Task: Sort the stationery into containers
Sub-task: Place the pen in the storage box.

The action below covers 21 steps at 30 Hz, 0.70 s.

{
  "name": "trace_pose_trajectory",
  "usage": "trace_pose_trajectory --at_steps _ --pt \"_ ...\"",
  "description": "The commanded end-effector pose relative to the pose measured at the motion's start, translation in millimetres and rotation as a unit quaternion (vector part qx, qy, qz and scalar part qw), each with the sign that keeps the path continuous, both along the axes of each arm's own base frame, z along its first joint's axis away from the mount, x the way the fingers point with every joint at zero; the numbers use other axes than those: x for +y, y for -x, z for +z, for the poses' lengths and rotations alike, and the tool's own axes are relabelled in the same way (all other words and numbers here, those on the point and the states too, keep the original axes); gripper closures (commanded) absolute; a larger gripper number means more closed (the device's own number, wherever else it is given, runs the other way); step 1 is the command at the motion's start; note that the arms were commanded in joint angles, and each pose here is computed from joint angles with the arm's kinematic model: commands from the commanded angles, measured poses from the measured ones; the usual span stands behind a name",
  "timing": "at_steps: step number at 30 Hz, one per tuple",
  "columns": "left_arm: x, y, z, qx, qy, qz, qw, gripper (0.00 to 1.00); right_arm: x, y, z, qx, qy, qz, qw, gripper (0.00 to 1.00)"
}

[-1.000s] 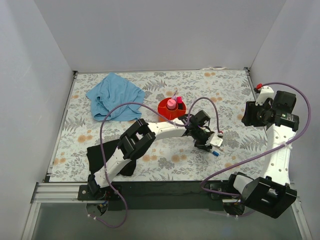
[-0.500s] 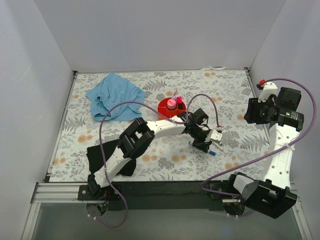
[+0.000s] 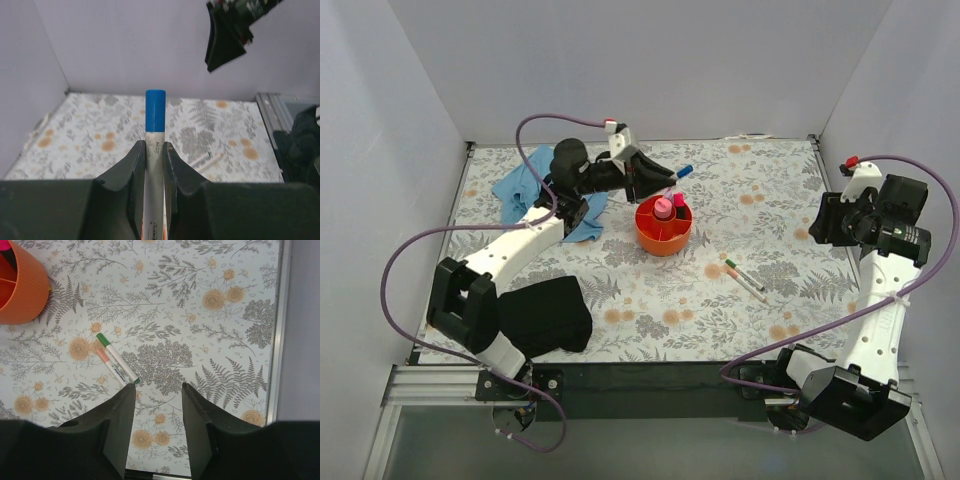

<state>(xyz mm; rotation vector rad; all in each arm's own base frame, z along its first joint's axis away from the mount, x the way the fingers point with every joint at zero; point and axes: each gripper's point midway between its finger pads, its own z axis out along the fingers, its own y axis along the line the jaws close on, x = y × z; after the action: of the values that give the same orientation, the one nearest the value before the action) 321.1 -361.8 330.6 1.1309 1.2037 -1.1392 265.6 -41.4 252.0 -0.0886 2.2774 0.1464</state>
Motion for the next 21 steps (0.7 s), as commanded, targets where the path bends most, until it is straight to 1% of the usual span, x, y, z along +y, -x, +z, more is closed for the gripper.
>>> trace_pose_trajectory --at_steps 1,3,5,7,8,9,13,14,16,18,19,21 --pt "14 -5 43 -0.01 0.141 0.032 0.989 1.0 7 -8 2 -0.024 -0.025 0.007 0.999 0.5" --pt "21 -21 39 -0.012 0.16 0.066 0.985 1.0 6 -10 -4 -0.017 -0.033 0.002 0.999 0.51" --pt "22 -38 30 0.013 0.173 0.099 0.98 1.0 6 -11 -8 -0.01 -0.035 -0.001 0.999 0.52" --pt "31 -59 29 0.025 0.197 0.14 0.97 1.0 4 -12 -13 -0.001 -0.039 -0.007 0.999 0.52" --pt "34 -66 26 0.048 0.207 0.151 0.965 1.0 4 -12 -15 0.001 -0.04 -0.009 0.999 0.52" --pt "42 -79 23 0.055 0.22 0.172 0.959 1.0 3 -13 -16 0.004 -0.039 -0.01 0.999 0.52" --pt "59 -100 16 0.076 0.243 0.199 0.947 1.0 -4 -13 -18 0.012 -0.028 -0.021 0.999 0.52" --pt "61 -103 13 0.096 0.25 0.203 0.942 1.0 -5 -13 -20 0.014 -0.025 -0.021 0.999 0.52" --pt "67 -108 1 0.114 0.256 0.209 0.937 1.0 -6 -13 -24 0.022 -0.024 -0.02 0.999 0.52" --pt "67 -105 -3 0.112 0.263 0.204 0.936 1.0 -11 -14 -29 0.029 -0.013 -0.022 0.999 0.52" --pt "66 -106 -18 0.125 0.258 0.203 0.936 1.0 -12 -15 -29 0.031 -0.009 -0.024 0.999 0.52" --pt "66 -104 -24 0.122 0.266 0.2 0.935 1.0 -16 -16 -32 0.036 -0.002 -0.025 0.999 0.52"
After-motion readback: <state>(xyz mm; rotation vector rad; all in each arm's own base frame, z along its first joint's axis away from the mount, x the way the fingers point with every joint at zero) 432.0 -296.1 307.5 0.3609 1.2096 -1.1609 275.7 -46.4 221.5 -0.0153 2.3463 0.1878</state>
